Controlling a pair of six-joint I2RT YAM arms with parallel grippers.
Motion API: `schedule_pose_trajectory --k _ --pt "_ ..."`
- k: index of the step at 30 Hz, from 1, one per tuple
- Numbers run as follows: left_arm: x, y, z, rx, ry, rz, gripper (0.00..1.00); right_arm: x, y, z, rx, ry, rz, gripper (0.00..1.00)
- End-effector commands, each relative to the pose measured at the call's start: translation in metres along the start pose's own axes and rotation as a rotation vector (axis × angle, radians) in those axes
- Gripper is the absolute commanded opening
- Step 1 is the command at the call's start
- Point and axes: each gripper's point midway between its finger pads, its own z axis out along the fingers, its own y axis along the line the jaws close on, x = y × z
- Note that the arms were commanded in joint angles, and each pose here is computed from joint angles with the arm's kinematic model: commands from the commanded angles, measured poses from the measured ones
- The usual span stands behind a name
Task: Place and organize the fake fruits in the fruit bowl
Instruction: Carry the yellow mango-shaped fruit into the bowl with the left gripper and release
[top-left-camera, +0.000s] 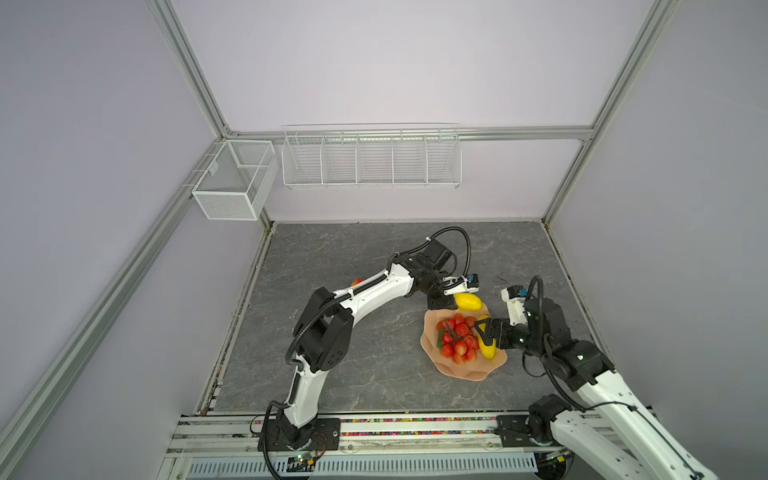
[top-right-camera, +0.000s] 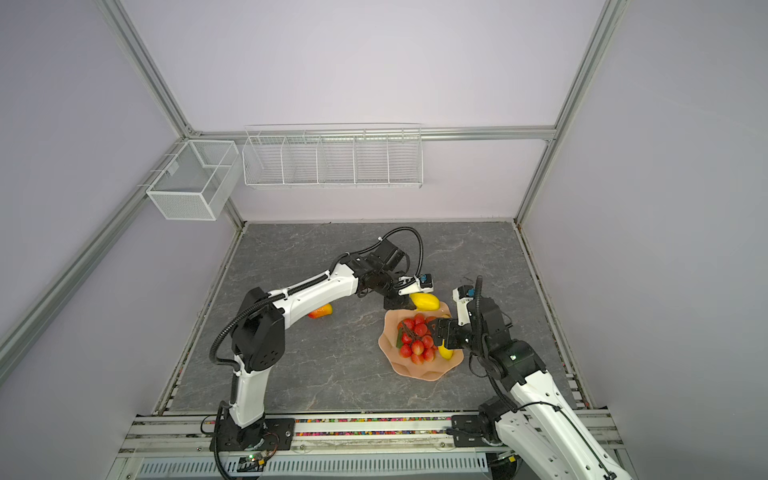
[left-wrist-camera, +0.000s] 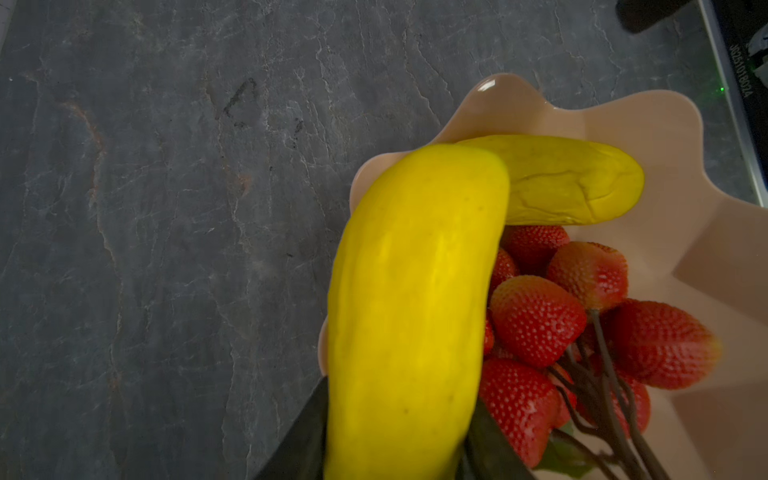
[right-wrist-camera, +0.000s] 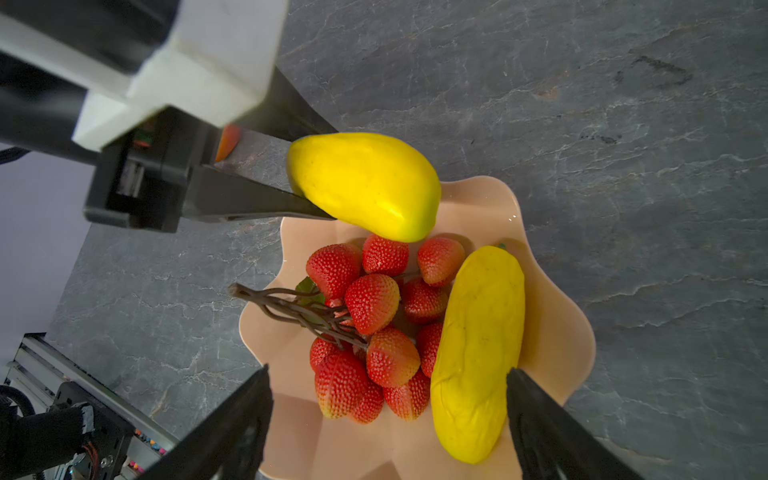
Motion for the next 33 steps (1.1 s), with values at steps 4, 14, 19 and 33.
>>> schedule_pose_trajectory --k 4,14,19,33 --pt "-0.002 -0.007 0.012 0.039 0.031 0.062 0.43 0.005 -0.007 0.002 0.024 0.009 0.018 0.89" --pt "0.003 -0.011 0.022 0.044 0.064 0.060 0.49 0.004 -0.008 0.001 0.028 0.003 0.017 0.89" --pt "0.003 -0.010 0.024 0.048 0.072 0.051 0.52 0.004 -0.008 0.002 0.026 0.004 0.015 0.89" --pt "-0.026 0.023 -0.046 -0.182 -0.038 -0.033 0.72 -0.016 0.016 0.007 -0.071 -0.004 -0.064 0.89"
